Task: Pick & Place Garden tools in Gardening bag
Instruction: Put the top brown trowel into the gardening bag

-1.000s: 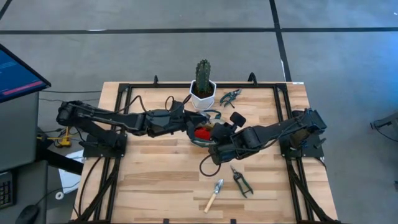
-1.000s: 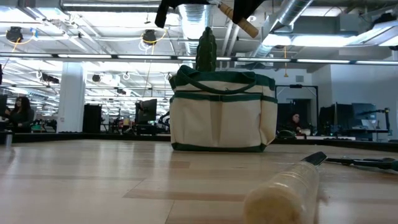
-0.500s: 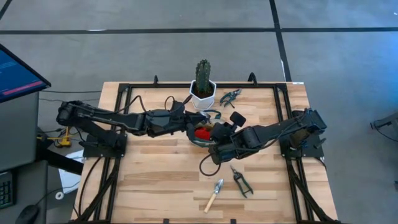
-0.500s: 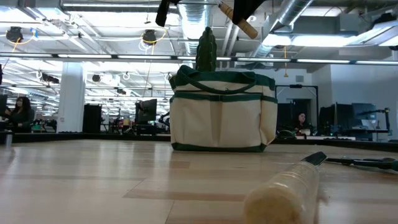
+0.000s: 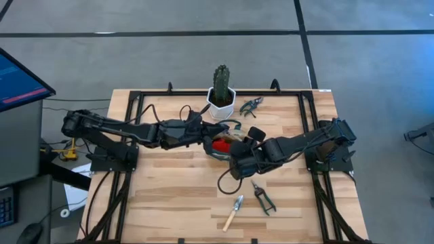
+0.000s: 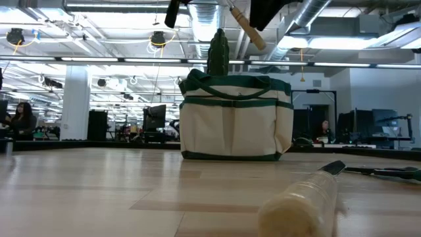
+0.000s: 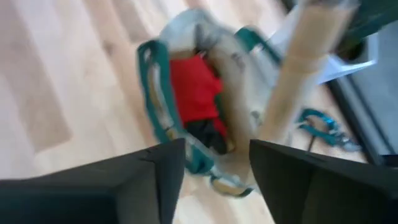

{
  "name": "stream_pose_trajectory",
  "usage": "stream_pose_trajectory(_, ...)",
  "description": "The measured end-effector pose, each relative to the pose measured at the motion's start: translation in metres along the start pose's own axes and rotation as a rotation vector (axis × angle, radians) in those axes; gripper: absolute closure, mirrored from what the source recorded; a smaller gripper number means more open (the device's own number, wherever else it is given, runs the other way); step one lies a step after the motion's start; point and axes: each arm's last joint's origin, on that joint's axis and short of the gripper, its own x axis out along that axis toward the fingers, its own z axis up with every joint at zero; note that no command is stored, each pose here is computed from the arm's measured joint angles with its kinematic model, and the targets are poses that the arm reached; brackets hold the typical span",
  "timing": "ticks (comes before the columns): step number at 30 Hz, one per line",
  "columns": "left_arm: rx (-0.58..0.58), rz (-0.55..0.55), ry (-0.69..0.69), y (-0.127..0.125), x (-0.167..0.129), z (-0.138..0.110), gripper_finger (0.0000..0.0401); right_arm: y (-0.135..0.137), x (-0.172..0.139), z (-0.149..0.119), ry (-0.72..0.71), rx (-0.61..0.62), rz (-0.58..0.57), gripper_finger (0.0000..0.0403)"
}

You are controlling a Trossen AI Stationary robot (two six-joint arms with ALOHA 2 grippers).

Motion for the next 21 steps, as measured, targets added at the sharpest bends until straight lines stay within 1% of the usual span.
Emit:
stream_pose_trajectory(3,0.022,0.000,-0.002,0.000,0.000,0.000,0.0400,-0.001,-0.005,0.000,0.062,-0.025,0.071,0.0213)
stream_pose_trajectory(5,0.022,-0.003,-0.008,0.000,-0.001,0.002,0.0400,-0.003,-0.010,0.002,0.087,-0.011,0.103,0.0204)
stream_pose_trajectory(7,0.021,-0.003,-0.024,-0.001,-0.004,0.005,0.0400,-0.006,-0.016,0.002,0.109,0.013,0.106,0.0201)
stream_pose_trajectory(9,0.046,0.008,-0.038,-0.001,-0.007,0.009,0.0400,-0.010,-0.023,0.003,0.121,0.022,0.100,0.0207)
stream_pose_trajectory(11,0.050,0.010,-0.055,-0.001,-0.011,0.014,0.0400,-0.013,-0.030,0.002,0.130,0.011,0.093,0.0227)
stream_pose_trajectory(13,0.047,0.016,-0.065,-0.001,-0.018,0.019,0.0400,-0.014,-0.035,0.002,0.134,0.002,0.092,0.0259)
stream_pose_trajectory(14,0.046,0.016,-0.070,-0.001,-0.021,0.022,0.0400,-0.014,-0.036,0.002,0.132,0.000,0.093,0.0279)
stream_pose_trajectory(18,0.089,0.077,-0.060,0.002,-0.037,0.028,0.0400,-0.014,-0.039,0.000,0.135,0.000,0.092,0.0369)
stream_pose_trajectory(19,0.092,0.091,-0.065,0.002,-0.042,0.031,0.0400,-0.014,-0.041,-0.001,0.130,-0.002,0.087,0.0385)
stream_pose_trajectory(21,0.109,0.128,-0.062,0.003,-0.052,0.032,0.0400,-0.013,-0.043,-0.002,0.108,-0.006,0.071,0.0393)
